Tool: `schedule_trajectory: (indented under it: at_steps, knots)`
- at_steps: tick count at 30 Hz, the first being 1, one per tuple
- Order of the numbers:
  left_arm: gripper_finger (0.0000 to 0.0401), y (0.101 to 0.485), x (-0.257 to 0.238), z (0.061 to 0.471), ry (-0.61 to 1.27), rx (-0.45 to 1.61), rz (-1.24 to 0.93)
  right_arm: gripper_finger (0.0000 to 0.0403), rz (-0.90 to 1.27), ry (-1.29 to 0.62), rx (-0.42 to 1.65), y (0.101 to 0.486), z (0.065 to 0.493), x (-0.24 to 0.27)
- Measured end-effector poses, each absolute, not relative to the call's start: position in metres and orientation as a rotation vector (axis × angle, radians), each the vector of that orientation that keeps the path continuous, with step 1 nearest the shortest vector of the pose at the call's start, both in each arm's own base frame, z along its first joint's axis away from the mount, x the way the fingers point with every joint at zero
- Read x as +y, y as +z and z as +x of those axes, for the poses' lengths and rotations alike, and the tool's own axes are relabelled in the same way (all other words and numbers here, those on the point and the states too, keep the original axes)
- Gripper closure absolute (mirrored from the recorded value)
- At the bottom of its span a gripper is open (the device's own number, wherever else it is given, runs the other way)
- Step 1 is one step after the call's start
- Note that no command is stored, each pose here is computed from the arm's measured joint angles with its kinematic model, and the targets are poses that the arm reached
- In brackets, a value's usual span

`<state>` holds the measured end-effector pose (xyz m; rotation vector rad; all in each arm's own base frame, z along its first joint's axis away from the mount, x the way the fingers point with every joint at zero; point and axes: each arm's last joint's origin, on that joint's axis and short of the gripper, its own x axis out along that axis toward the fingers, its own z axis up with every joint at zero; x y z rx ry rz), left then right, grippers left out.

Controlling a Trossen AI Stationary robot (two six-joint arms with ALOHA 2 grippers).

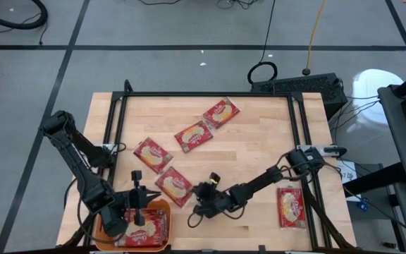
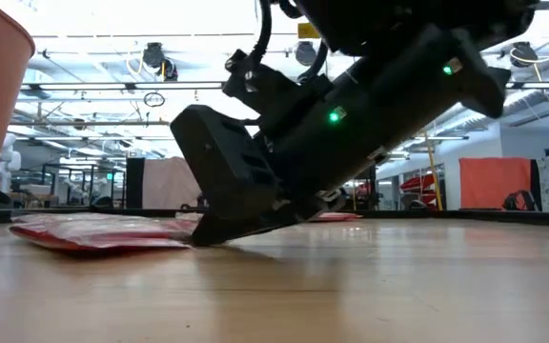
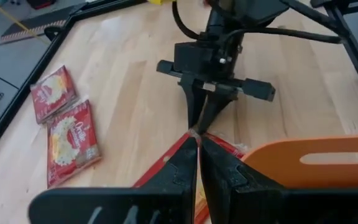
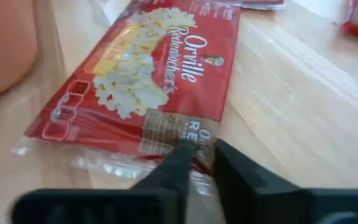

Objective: Sort popcorn bags into baskets
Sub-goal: Put the popcorn bag into the orange bin

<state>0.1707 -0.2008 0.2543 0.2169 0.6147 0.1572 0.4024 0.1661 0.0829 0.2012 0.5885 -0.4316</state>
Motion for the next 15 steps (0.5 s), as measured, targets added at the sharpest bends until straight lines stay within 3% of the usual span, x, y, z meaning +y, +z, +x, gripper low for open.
schedule_trajectory:
  at_steps: [3,15]
  knots:
    - [0.0375,0.254,-0.201,0.171,0.157,0.615,0.218,0.0391,0.166,-0.409,0.606,0.084,0.404,0.163]
    - [0.0375,0.255,-0.199,0.173,0.178,0.602,0.224,0.0402,0.075,-0.408,0.564,0.144,0.387,0.172]
